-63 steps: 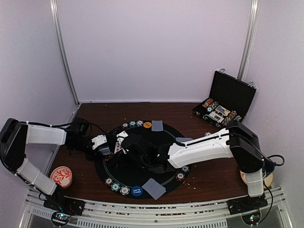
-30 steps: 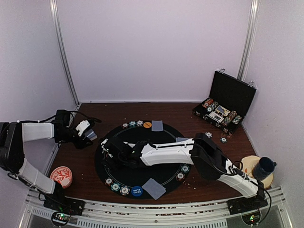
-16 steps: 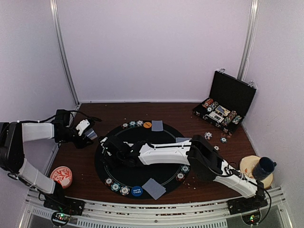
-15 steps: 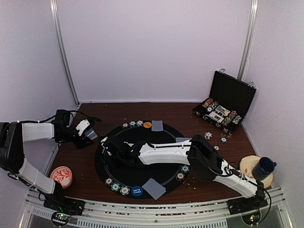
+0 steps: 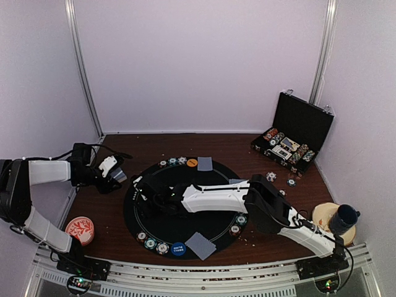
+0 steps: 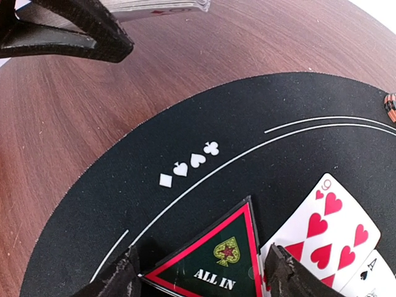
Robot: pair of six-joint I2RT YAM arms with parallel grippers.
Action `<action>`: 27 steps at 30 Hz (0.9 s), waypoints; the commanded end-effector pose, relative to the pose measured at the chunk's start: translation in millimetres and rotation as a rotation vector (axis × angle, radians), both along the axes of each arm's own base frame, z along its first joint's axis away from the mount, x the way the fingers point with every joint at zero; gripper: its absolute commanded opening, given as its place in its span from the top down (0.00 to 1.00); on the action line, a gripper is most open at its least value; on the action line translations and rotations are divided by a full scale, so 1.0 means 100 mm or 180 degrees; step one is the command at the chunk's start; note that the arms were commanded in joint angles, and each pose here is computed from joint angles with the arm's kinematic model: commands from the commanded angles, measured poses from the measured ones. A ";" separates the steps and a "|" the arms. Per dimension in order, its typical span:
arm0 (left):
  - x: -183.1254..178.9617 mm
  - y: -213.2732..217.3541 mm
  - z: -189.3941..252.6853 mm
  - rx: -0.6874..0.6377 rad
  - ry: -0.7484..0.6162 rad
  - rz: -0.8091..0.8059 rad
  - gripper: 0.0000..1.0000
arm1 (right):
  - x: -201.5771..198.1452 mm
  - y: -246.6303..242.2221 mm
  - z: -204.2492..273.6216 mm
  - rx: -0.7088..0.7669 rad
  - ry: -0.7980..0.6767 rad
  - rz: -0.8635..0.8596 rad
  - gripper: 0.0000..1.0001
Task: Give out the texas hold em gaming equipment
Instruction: Pick up the all-in button from the poker table mat.
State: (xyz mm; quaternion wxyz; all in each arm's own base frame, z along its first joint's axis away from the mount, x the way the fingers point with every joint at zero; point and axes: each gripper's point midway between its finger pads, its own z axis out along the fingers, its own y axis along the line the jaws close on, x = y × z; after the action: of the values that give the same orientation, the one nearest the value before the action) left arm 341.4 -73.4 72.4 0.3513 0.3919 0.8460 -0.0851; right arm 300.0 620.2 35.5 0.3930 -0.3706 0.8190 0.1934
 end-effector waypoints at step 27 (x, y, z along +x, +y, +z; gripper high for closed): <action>0.06 -0.02 0.08 -0.0085 -0.0128 -0.0007 0.91 | -0.27 -0.15 0.71 0.0256 -0.0262 -0.0027 0.39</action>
State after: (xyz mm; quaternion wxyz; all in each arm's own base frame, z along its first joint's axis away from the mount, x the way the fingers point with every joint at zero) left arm 341.4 -73.6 72.6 0.3515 0.3908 0.8463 -0.0863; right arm 272.8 603.9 47.7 0.3978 -0.3813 0.8151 0.1789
